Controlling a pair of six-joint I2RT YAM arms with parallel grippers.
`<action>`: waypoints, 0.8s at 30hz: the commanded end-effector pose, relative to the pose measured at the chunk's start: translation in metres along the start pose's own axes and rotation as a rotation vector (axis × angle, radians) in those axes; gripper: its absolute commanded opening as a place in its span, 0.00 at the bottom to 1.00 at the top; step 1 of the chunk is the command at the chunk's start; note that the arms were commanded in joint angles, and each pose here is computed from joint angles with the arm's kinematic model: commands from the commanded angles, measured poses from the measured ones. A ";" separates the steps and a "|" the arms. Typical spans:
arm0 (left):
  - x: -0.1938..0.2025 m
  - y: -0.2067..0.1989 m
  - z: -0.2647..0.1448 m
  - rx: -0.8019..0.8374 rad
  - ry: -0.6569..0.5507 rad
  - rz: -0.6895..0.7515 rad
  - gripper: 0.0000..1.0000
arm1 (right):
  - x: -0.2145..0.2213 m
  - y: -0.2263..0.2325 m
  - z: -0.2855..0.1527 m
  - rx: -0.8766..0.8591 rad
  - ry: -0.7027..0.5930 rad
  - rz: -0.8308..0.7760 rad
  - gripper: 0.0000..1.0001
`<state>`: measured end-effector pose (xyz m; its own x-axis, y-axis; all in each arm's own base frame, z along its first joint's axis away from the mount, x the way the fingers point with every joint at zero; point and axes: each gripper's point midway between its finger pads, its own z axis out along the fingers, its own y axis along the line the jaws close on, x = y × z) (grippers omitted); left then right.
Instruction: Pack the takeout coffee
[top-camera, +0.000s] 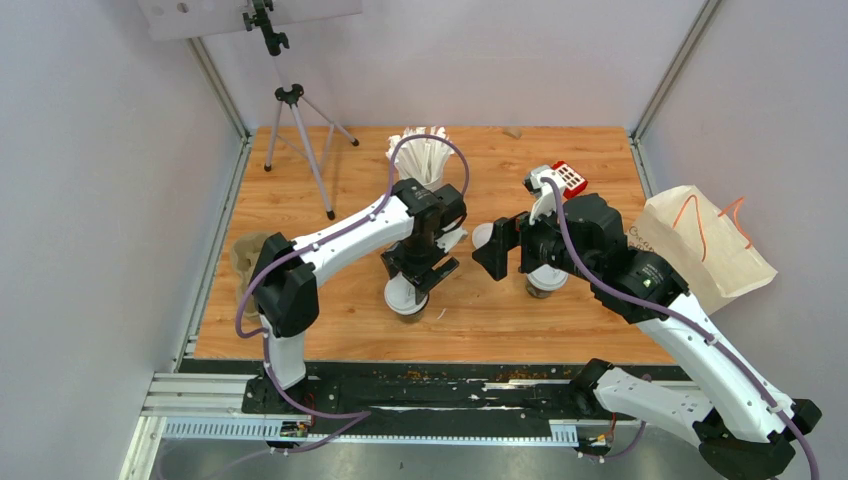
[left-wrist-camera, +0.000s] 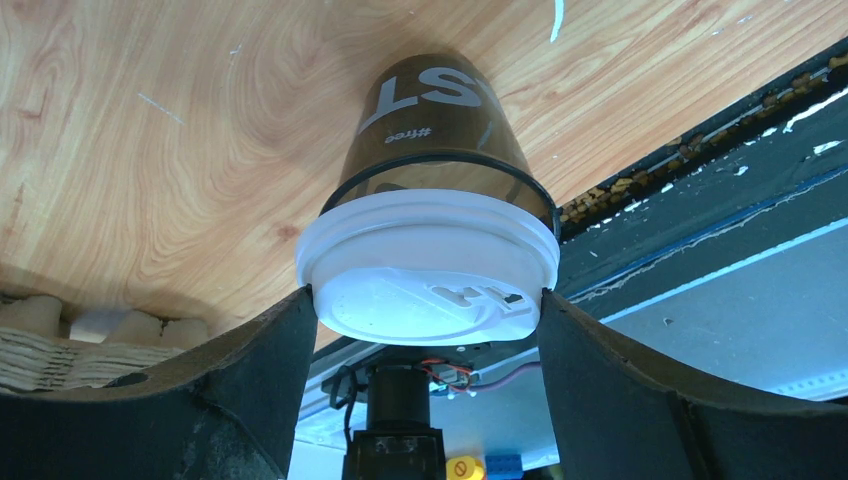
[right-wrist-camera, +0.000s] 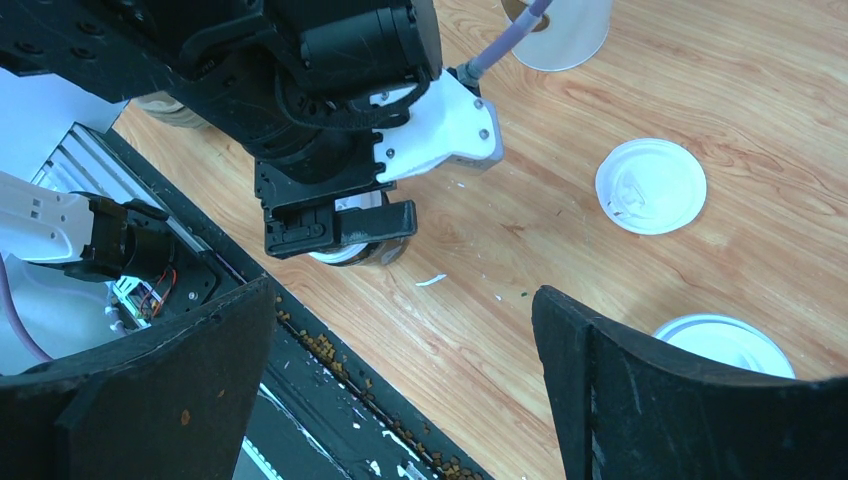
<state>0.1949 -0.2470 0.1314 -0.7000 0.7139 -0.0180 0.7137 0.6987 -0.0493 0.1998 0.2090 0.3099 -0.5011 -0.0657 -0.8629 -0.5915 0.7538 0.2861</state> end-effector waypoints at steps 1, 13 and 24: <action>-0.009 -0.009 -0.004 0.015 -0.015 0.041 0.83 | -0.013 0.005 0.000 -0.019 -0.049 -0.012 1.00; -0.016 -0.011 0.000 0.013 -0.016 0.047 0.97 | -0.011 0.005 -0.001 -0.026 -0.048 -0.013 1.00; -0.045 -0.001 -0.076 -0.076 -0.274 0.006 1.00 | -0.001 0.017 -0.001 -0.089 -0.019 0.045 1.00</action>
<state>0.2115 -0.2754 0.1565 -0.6760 0.7282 -0.1131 0.7353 0.6767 -0.0377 0.1960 0.2144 0.3038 -0.5203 -0.0674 -0.8513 -0.6041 0.7337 0.3111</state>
